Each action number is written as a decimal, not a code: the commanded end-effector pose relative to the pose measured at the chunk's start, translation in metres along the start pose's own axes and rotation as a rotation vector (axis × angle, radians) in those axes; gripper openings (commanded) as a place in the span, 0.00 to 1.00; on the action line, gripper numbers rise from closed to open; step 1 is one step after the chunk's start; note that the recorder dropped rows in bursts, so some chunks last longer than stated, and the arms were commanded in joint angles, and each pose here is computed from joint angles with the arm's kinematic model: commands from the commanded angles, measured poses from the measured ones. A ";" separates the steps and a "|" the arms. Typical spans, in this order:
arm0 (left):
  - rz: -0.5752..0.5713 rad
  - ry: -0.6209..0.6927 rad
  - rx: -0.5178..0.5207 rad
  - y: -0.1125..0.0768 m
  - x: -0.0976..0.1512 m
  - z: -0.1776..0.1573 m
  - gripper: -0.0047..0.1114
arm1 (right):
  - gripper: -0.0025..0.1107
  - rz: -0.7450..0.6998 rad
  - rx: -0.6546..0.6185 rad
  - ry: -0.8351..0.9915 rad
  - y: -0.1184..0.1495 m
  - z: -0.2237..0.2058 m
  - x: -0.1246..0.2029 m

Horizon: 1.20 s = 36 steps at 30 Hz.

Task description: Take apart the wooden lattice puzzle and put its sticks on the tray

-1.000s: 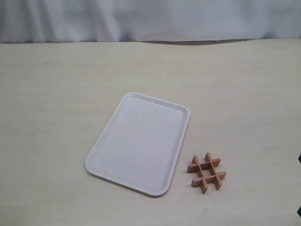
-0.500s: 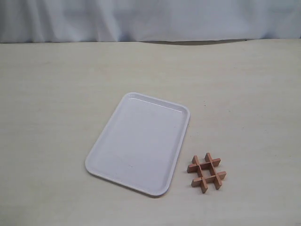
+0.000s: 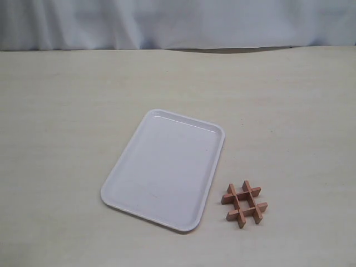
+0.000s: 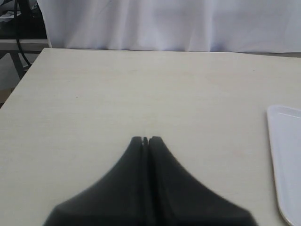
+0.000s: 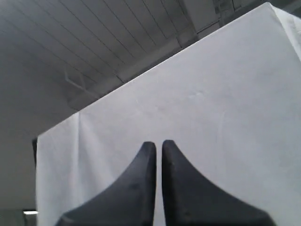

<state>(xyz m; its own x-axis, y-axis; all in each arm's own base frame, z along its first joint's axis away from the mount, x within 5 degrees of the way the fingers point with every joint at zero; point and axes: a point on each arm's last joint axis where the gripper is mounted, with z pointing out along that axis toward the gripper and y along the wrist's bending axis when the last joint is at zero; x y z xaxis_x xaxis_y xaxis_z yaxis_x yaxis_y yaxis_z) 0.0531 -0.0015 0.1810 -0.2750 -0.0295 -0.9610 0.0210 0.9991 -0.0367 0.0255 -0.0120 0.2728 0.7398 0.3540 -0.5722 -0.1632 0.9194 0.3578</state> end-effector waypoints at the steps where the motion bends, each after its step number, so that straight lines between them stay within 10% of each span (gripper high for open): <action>1: 0.001 -0.006 0.000 0.000 0.000 0.000 0.04 | 0.06 0.162 0.063 0.073 -0.005 0.000 0.006; 6: 0.001 -0.006 0.000 0.000 0.000 0.000 0.04 | 0.06 -0.078 0.138 0.368 0.010 0.066 0.001; 10: 0.001 -0.004 0.000 0.000 0.000 0.000 0.04 | 0.06 -0.436 0.088 0.966 0.011 0.132 0.039; 21: 0.001 -0.004 0.000 0.000 0.000 0.000 0.04 | 0.06 -0.467 0.282 2.065 -0.045 0.117 0.142; 36: 0.001 -0.004 0.000 0.000 0.000 0.000 0.04 | 0.06 -0.421 0.126 2.210 -0.026 0.059 0.181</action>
<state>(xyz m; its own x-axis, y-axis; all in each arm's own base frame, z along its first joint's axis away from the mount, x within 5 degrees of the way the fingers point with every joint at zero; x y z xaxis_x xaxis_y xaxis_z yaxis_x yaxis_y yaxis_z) 0.0531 -0.0015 0.1810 -0.2750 -0.0295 -0.9610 0.0210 0.9991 -0.0367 0.2031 0.0036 0.2078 -0.9715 -0.0745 -0.2250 -0.0816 0.9964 0.0227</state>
